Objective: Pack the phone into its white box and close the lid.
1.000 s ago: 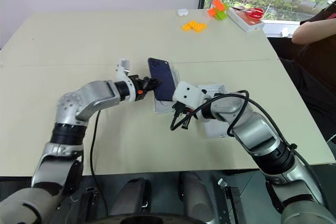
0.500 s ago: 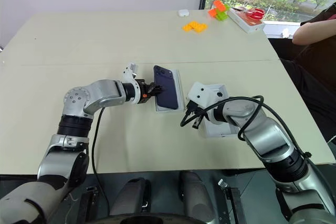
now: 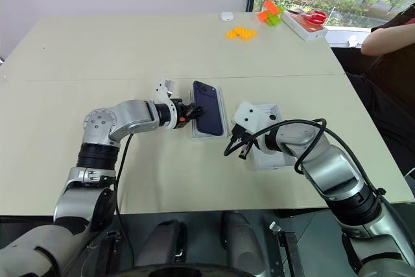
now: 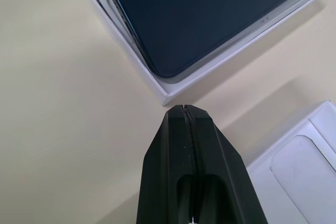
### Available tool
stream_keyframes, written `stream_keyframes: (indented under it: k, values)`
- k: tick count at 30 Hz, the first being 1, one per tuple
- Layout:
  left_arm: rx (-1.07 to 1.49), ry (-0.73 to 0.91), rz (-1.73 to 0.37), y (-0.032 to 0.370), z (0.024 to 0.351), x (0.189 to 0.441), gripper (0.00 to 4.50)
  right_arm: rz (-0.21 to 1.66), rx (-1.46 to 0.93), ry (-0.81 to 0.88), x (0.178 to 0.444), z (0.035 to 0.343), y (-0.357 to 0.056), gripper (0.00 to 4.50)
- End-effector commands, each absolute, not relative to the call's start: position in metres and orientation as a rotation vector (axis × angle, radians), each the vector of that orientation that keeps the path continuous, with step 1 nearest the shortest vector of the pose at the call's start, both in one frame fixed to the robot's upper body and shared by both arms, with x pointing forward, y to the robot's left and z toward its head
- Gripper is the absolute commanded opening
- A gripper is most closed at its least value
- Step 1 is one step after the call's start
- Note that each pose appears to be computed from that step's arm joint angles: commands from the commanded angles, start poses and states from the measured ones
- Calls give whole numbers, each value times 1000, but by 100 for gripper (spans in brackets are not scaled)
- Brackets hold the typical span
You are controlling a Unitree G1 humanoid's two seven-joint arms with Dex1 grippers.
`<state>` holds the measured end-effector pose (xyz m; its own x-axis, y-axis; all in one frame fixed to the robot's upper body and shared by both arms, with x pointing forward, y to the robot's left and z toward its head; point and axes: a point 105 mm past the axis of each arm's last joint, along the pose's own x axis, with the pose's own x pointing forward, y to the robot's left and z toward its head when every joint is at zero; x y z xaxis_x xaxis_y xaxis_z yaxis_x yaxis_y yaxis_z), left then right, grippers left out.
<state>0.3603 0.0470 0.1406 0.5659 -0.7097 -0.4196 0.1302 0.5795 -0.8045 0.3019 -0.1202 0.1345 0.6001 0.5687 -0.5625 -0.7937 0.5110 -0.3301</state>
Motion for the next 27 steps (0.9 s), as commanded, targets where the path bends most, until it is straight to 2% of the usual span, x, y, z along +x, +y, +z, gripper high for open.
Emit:
stream_keyframes:
  k: [1,4,5,6,12,13,21,27]
  values:
    - [-811,775,-597,47,157,364,5,837,-619,372,303,144,-122,0]
    - [-806,776,-604,46,157,364,5,835,-618,374,303,144,-122,0]
    - [-803,774,-609,46,158,364,97,835,-617,375,303,144,-122,0]
    - [-800,773,-612,46,158,364,124,834,-617,375,303,144,-122,0]
    - [-803,761,-632,46,166,363,425,837,-616,375,302,144,-121,0]
    - [-803,760,-637,46,167,362,439,837,-616,375,302,144,-121,0]
    - [-804,730,-721,59,188,345,439,837,-619,375,303,144,-120,0]
    - [-712,679,-762,78,202,328,439,840,-621,372,304,144,-120,0]
